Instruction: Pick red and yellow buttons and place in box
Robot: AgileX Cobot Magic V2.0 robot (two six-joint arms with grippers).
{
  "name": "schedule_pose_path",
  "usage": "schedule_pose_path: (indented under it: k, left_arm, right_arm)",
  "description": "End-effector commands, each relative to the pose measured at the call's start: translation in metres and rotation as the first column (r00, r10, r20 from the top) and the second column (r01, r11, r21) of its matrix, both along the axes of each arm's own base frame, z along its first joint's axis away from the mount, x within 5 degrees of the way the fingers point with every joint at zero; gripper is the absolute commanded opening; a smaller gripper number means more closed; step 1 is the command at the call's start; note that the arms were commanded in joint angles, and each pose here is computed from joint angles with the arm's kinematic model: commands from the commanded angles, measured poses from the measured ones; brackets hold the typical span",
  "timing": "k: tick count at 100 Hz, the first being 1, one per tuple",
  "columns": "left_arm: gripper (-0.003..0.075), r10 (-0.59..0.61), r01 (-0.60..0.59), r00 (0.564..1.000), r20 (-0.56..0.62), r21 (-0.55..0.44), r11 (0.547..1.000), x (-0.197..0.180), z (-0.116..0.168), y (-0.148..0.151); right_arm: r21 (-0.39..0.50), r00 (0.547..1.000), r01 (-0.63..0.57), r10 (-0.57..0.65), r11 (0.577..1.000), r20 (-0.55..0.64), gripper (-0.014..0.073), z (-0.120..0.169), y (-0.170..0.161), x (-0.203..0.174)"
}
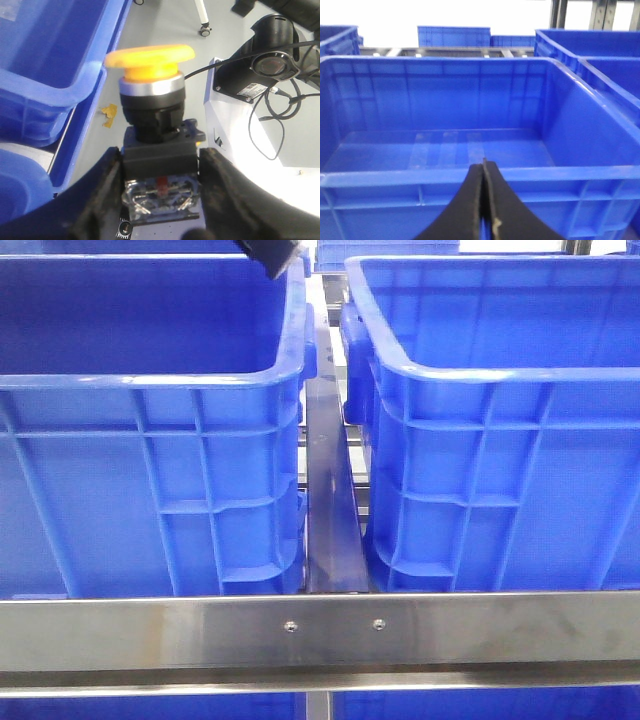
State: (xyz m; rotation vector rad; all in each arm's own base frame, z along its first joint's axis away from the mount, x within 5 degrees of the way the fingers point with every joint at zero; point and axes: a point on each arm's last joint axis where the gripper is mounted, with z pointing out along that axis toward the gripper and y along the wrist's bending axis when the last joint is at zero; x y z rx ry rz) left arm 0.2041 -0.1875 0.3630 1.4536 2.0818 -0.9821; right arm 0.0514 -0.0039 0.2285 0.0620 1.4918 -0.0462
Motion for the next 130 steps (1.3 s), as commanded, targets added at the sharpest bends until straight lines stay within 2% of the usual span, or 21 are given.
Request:
schedule_pose_path:
  k: [1, 13, 23, 30, 37, 50, 57, 69, 82, 104, 113, 120, 130]
  left_arm:
    - [0.0134, -0.039, 0.038, 0.999, -0.008, -0.08, 0.996, -0.014, 0.02, -0.001]
    - [0.0134, -0.039, 0.038, 0.999, -0.008, -0.08, 0.996, -0.014, 0.02, -0.001]
    - [0.0134, -0.039, 0.038, 0.999, -0.008, -0.08, 0.996, -0.014, 0.02, -0.001]
    - [0.0134, -0.039, 0.038, 0.999, -0.008, -0.08, 0.996, -0.014, 0.02, -0.001]
    - [0.0134, -0.039, 0.038, 0.999, -0.008, -0.08, 0.996, -0.014, 0.02, -0.001]
    - [0.0134, -0.039, 0.038, 0.999, -0.008, -0.08, 0.996, -0.014, 0.02, -0.001]
    - [0.0134, -0.039, 0.038, 0.999, -0.008, -0.08, 0.996, -0.014, 0.02, -0.001]
    - [0.0134, -0.039, 0.038, 0.999, -0.008, -0.08, 0.996, -0.014, 0.02, -0.001]
    - [0.0134, -0.039, 0.038, 0.999, -0.008, -0.08, 0.996, -0.014, 0.02, -0.001]
    - [0.0134, -0.039, 0.038, 0.999, -0.008, -0.08, 0.996, -0.014, 0.02, -0.001]
    - [0.0134, -0.039, 0.038, 0.999, -0.008, -0.08, 0.996, -0.014, 0.02, -0.001]
    - [0.0134, -0.039, 0.038, 0.999, -0.009, -0.082, 0.996, -0.014, 0.02, -0.001]
    - [0.0134, -0.039, 0.038, 0.999, -0.009, -0.082, 0.996, -0.014, 0.02, -0.001]
  right_arm:
    - [0.005, 0.998, 0.005, -0.005, 1.0, 0.06, -0.0064, 0.033, 0.0, -0.009]
    - [0.084, 1.0, -0.009, 0.011, 0.996, -0.02, -0.0064, 0.054, 0.001, -0.011]
    - [0.156, 0.994, -0.056, 0.07, 0.986, -0.086, -0.0058, 0.069, 0.005, -0.01]
    - [0.225, 0.981, -0.1, 0.134, 0.969, -0.141, -0.0001, 0.077, 0.009, -0.006]
    - [0.295, 0.96, -0.143, 0.205, 0.945, -0.192, 0.0134, 0.085, 0.014, 0.0]
    - [0.44, 0.915, -0.212, 0.336, 0.872, -0.224, 0.0526, 0.101, 0.025, 0.015]
    - [0.514, 0.882, -0.237, 0.405, 0.825, -0.243, 0.0675, 0.11, 0.032, 0.023]
    - [0.628, 0.811, -0.275, 0.527, 0.728, -0.256, 0.0631, 0.125, 0.045, 0.035]
    - [0.695, 0.725, -0.337, 0.646, 0.635, -0.238, 0.0627, 0.141, 0.06, 0.046]
    - [0.823, 0.549, -0.376, 0.818, 0.426, -0.173, 0.0627, 0.155, 0.085, 0.07]
    - [0.857, 0.499, -0.378, 0.857, 0.35, -0.129, 0.0627, 0.155, 0.093, 0.081]
    - [0.869, 0.485, -0.374, 0.867, 0.323, -0.114, 0.0627, 0.153, 0.096, 0.092]
    - [0.884, 0.463, -0.352, 0.878, 0.307, -0.121, 0.0627, 0.145, 0.101, 0.106]
